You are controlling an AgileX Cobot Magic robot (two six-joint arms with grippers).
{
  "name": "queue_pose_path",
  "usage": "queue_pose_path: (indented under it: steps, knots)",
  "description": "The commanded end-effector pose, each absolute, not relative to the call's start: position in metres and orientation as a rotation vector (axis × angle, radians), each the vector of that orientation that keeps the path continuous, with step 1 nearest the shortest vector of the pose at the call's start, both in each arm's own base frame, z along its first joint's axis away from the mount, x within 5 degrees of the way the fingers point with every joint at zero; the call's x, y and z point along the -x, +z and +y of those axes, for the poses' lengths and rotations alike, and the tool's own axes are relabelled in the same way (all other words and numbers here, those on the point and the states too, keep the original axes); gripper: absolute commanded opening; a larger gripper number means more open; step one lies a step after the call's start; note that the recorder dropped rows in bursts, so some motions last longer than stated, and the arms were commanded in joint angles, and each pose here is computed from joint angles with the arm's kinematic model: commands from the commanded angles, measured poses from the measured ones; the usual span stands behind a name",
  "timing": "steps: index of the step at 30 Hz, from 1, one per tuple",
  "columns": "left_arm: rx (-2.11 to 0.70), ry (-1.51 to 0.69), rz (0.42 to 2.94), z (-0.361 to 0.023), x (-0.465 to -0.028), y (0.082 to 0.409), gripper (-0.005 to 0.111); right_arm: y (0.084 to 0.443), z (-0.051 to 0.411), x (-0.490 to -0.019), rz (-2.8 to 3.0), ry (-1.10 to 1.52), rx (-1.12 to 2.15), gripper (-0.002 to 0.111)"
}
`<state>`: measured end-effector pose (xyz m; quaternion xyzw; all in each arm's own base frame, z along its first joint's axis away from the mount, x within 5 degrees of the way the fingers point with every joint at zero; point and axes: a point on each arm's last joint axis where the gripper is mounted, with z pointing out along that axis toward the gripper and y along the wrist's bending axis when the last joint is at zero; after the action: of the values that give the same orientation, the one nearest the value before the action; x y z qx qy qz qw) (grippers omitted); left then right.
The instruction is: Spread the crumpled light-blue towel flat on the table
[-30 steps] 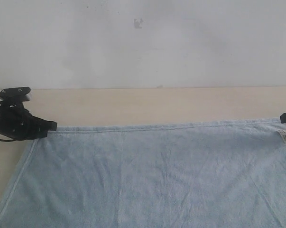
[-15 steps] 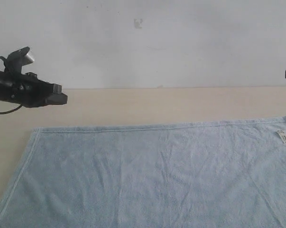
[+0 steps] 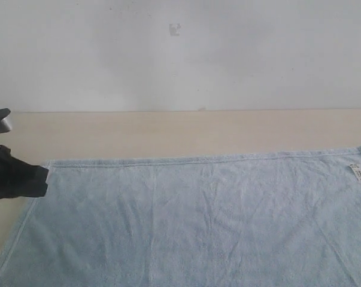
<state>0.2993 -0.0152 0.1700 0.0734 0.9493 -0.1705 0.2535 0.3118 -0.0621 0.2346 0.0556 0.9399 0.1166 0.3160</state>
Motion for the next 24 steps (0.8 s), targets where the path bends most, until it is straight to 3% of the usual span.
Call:
queue_pose_path:
  steps: [1,6,14,19,24]
  knots:
    - [-0.172,-0.463,2.646,-0.016,-0.28,0.158,0.004,0.197,-0.059,-0.278,2.563,0.241,-0.253,0.0]
    - [-0.178,-0.441,2.69,-0.014,-0.272,0.147,0.004,0.159,-0.056,-0.268,2.709,0.292,-0.292,0.0]
    - [-0.069,-0.275,2.55,-0.002,-0.309,0.159,0.004,0.169,-0.075,-0.294,2.525,0.097,-0.342,0.0]
    - [-0.015,-0.305,2.591,0.0,-0.344,0.131,0.004,0.165,-0.085,-0.342,2.557,0.15,-0.25,0.0]
    - [-0.062,-0.475,2.59,-0.01,-0.384,0.128,0.004,0.154,-0.091,-0.389,2.61,0.264,-0.167,0.0]
